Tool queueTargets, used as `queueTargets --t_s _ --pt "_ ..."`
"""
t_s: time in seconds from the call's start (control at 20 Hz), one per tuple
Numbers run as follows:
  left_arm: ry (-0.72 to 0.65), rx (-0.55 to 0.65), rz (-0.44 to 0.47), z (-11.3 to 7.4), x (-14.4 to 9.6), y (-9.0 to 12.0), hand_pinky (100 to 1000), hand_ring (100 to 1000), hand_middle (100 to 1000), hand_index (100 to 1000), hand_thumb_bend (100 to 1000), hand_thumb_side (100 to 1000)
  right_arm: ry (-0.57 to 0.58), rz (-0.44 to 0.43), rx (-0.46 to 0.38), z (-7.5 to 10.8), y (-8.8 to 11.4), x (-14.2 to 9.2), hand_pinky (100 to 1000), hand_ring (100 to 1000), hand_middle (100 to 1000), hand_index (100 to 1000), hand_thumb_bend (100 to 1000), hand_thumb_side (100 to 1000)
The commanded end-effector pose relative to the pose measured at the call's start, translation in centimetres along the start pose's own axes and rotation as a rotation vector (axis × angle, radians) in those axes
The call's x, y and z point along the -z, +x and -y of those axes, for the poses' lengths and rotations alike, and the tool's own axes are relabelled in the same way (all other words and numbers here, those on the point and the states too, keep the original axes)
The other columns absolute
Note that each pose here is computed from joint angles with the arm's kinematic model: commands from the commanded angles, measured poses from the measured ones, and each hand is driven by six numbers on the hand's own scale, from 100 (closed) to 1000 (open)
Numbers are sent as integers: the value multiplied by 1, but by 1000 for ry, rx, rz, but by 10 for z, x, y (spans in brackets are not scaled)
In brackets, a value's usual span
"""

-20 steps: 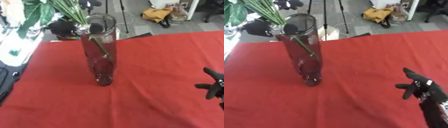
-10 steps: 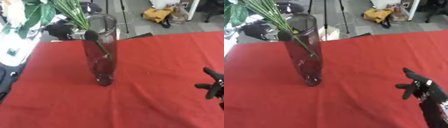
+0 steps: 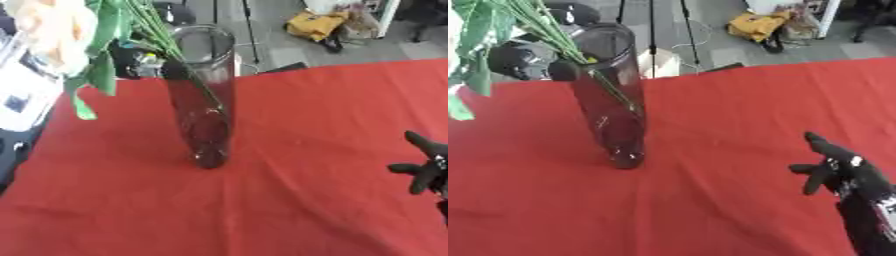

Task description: Arrange flowers into the vase.

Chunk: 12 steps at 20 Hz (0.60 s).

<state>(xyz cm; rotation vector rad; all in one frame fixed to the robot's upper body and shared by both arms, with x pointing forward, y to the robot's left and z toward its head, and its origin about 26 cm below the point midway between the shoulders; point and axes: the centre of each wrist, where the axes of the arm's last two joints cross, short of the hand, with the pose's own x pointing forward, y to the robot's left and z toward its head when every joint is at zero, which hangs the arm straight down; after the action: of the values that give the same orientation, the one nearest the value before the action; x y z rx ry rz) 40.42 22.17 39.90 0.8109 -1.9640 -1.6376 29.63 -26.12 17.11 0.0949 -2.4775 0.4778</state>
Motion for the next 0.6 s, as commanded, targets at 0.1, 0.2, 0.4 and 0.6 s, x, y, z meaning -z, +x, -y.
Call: queueTargets --t_s 0.1,0.2,0.4,0.6 --pt "46 47 -35 -17 -14 -5 1000 969 998 1000 843 1000 1 20 -11 4 6 2 748 1000 421 843 100 1000" --pt "40 50 -48 -15 -16 -7 1000 969 997 1000 841 1000 -2 19 -11 4 6 2 748 1000 422 843 100 1000" --pt "27 50 -65 -12 -22 -11 1000 967 994 1000 839 1000 -8 20 -11 4 6 2 747 1000 422 843 100 1000" --pt "16 40 -80 -9 -24 -15 1000 966 994 1000 838 1000 -11 21 -10 4 6 2 747 1000 422 843 100 1000"
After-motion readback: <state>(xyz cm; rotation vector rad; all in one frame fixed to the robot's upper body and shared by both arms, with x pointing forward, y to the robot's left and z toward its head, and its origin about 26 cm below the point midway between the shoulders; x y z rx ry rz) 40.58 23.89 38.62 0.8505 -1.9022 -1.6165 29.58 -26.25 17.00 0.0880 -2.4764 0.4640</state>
